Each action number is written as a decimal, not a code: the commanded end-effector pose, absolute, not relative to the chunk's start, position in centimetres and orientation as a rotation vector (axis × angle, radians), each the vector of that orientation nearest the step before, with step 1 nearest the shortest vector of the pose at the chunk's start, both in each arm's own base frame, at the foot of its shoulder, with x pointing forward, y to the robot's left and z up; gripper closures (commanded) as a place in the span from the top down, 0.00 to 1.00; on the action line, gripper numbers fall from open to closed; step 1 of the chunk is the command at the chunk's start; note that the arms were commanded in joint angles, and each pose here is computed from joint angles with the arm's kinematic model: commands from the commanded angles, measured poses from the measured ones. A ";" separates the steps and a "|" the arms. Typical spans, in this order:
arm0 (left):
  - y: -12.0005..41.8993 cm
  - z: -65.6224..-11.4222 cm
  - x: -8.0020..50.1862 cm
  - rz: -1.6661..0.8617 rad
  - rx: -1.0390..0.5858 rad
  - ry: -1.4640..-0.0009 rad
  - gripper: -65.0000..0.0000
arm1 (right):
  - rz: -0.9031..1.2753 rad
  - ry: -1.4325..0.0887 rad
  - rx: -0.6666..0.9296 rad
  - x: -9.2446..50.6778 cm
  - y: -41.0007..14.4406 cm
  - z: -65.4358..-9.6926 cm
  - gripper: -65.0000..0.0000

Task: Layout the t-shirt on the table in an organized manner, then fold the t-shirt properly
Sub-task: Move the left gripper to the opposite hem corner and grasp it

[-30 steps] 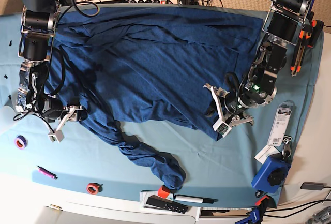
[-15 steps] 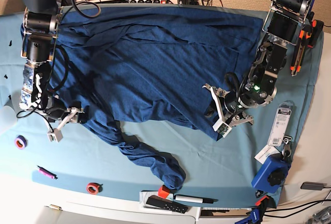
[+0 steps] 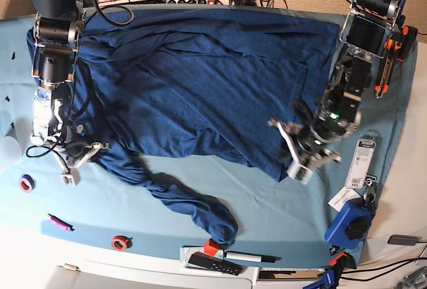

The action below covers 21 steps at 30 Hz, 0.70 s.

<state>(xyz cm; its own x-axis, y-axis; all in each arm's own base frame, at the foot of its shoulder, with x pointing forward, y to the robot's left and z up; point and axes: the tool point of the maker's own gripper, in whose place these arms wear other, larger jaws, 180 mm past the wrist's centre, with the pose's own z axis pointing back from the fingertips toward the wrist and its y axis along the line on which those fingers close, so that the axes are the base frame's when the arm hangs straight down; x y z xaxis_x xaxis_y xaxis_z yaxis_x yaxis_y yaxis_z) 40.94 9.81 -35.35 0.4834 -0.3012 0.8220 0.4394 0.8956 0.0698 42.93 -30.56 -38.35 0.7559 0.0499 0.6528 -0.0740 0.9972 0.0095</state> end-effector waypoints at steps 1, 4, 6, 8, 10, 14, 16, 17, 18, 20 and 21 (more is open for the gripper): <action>10.1 -33.0 42.4 -0.441 -0.159 -1.044 0.31 | 0.063 -0.739 0.006 43.7 -31.7 -36.8 0.00; 10.4 -33.0 42.6 -0.419 -0.173 -1.046 0.31 | 0.063 -0.739 0.006 43.8 -31.6 -36.8 0.00; 10.6 -34.0 42.9 -0.410 -0.196 -1.014 0.32 | 0.062 -0.740 0.009 43.8 -31.6 -36.8 0.00; 11.2 -35.3 43.5 -0.386 -0.215 -0.967 0.35 | 0.062 -0.740 0.009 43.8 -31.6 -36.8 0.00; 11.6 -36.7 44.2 -0.364 -0.240 -0.918 0.38 | 0.062 -0.739 0.009 43.7 -31.6 -36.8 0.00; 11.9 -37.3 45.3 -0.341 -0.281 -0.881 0.38 | 0.062 -0.734 0.009 43.6 -31.6 -37.0 0.00; 12.0 -36.5 45.9 -0.345 -0.279 -0.896 0.38 | 0.062 -0.734 0.011 43.6 -31.5 -37.0 0.00; 11.9 -36.1 46.3 -0.347 -0.278 -0.907 0.38 | 0.062 -0.735 0.012 43.7 -31.5 -37.0 0.00; 11.9 -35.7 46.6 -0.348 -0.277 -0.914 0.38 | 0.062 -0.736 0.013 43.7 -31.4 -37.0 0.00; 11.9 -35.1 47.0 -0.351 -0.276 -0.927 0.38 | 0.063 -0.735 0.014 43.7 -31.3 -37.0 0.00; 11.9 -34.9 47.1 -0.352 -0.276 -0.931 0.38 | 0.063 -0.735 0.015 43.7 -31.3 -37.0 0.00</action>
